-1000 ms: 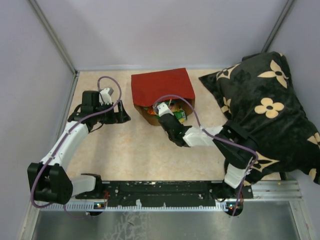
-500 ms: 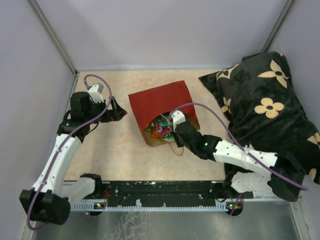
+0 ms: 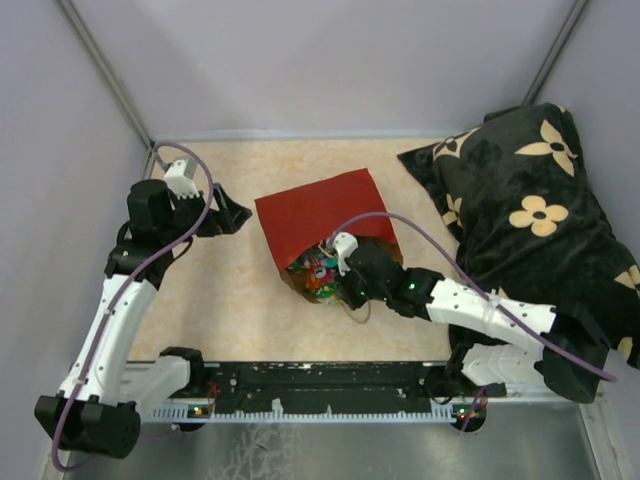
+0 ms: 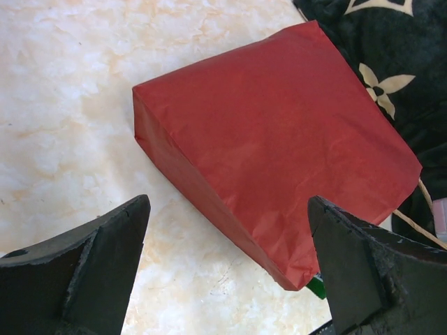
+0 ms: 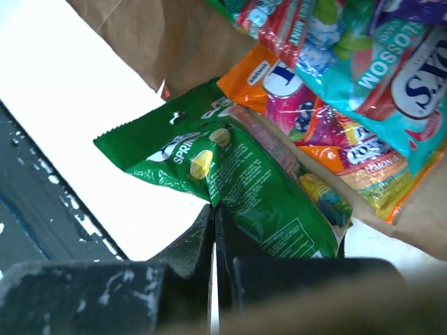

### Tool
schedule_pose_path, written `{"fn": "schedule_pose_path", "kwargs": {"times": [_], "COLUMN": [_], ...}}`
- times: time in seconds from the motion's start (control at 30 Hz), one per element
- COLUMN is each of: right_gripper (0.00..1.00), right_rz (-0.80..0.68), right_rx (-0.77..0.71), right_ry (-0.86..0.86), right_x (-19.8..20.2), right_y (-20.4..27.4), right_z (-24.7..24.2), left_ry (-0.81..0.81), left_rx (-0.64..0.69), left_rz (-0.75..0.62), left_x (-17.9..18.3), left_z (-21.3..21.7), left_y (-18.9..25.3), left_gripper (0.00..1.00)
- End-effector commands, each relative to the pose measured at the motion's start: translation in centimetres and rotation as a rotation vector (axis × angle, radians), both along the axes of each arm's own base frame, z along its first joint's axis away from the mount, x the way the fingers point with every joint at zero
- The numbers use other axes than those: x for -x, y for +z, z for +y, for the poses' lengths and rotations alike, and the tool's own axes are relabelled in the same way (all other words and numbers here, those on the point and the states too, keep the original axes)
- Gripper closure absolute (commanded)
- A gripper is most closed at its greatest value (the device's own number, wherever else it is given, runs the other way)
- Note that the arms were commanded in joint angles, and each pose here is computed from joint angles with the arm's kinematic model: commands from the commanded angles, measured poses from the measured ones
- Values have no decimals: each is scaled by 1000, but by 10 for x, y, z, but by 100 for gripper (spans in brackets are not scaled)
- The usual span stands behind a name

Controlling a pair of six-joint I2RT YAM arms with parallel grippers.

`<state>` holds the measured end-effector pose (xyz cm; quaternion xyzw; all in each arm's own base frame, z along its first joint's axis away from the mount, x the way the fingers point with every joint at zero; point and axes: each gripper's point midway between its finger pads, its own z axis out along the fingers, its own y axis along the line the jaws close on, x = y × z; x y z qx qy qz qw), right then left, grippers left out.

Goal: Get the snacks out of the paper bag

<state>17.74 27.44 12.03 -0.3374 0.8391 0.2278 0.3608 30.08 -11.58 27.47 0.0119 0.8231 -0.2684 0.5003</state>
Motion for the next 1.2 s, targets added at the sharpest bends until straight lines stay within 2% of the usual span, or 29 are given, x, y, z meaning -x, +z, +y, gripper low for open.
{"fn": "schedule_pose_path", "kwargs": {"times": [0.0, 0.2, 0.5, 0.83, 1.07, 1.17], "right_gripper": [100, 100, 100, 100, 100, 100], "right_rz": [30, 156, 176, 134, 72, 58], "right_rx": [-96, -146, -146, -170, -175, -188], "right_ry": [116, 60, -50, -141, -218, -237], "right_x": [7, -8, -81, -170, -252, -255], "right_y": [26, 9, -15, -29, -11, 9], "right_z": [27, 15, 21, 55, 36, 25], "left_ry": [-41, -133, -193, -118, -121, -133], "left_rx": [18, 63, 236, 319, 307, 262], "left_rz": [22, 100, 291, 379, 373, 327], "left_x": [6, 12, 11, -41, -86, -92], "left_z": [-6, -22, -48, -66, -73, -71], "left_y": [-7, -36, -89, -115, -107, -85], "left_gripper": [0, 0, 0, 0, 1, 0]}}
